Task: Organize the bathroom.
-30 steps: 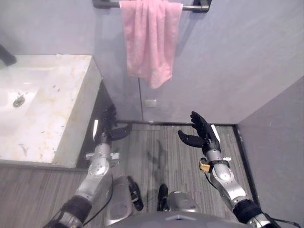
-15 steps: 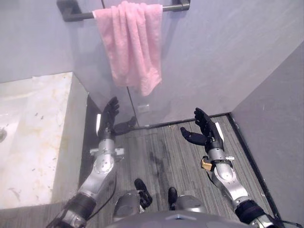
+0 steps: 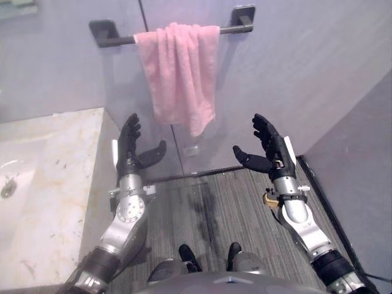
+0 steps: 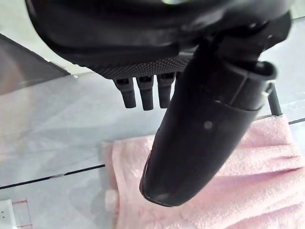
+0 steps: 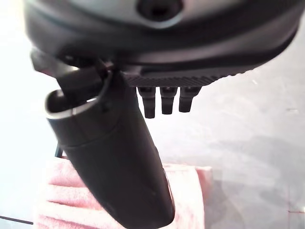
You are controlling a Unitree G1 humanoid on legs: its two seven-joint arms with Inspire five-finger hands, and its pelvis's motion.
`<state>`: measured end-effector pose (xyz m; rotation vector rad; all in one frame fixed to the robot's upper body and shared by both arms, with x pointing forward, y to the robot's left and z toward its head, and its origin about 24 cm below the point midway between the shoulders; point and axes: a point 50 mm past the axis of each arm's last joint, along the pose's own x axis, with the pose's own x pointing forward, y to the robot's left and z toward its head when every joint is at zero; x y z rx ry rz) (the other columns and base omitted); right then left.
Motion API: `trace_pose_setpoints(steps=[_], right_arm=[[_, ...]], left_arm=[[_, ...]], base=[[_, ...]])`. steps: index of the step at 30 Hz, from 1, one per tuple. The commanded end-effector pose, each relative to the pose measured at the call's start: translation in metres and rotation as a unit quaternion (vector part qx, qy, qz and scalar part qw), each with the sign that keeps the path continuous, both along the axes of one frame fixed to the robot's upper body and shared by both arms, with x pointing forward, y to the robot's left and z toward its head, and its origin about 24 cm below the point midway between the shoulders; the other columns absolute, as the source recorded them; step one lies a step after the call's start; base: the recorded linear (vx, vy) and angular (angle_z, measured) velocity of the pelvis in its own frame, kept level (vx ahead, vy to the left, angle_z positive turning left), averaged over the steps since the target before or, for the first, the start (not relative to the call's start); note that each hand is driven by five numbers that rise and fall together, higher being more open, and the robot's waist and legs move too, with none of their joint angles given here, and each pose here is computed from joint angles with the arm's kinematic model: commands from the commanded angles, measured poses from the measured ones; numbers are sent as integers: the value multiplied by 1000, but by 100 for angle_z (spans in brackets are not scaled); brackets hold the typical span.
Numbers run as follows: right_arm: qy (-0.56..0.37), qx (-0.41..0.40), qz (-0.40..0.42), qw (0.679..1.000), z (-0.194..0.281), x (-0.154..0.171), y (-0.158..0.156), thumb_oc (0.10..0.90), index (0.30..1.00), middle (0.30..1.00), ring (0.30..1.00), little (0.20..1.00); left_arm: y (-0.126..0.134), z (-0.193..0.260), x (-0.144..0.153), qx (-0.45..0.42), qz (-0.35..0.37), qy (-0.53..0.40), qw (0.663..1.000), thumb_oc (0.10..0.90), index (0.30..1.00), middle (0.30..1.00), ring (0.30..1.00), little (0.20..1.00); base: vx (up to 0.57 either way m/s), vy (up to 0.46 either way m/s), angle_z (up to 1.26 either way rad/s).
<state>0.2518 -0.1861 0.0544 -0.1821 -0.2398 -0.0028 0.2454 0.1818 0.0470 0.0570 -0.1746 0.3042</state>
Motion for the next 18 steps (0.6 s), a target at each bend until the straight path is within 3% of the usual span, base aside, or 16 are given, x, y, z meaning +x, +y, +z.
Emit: trace_pose_setpoints(steps=[1,9,18], right_arm=[[-156,24,0,988,71,31,4,800,900,900,900,900],[-164,-5,-1,986,90,45,-4,800,900,900,900,900],[-159,7,21,987,114,73,0,800,900,900,900,900]], left_arm=[[-1,47,9,6,-13,-125,992,800,900,900,900,900],[3,59,17,-2,-12,-139,990,800,900,900,900,900],[-3,89,47,26,-16,-166,986,800,900,900,900,900]], base=[[119,-76,27],[116,-41,18],[59,-13,7]])
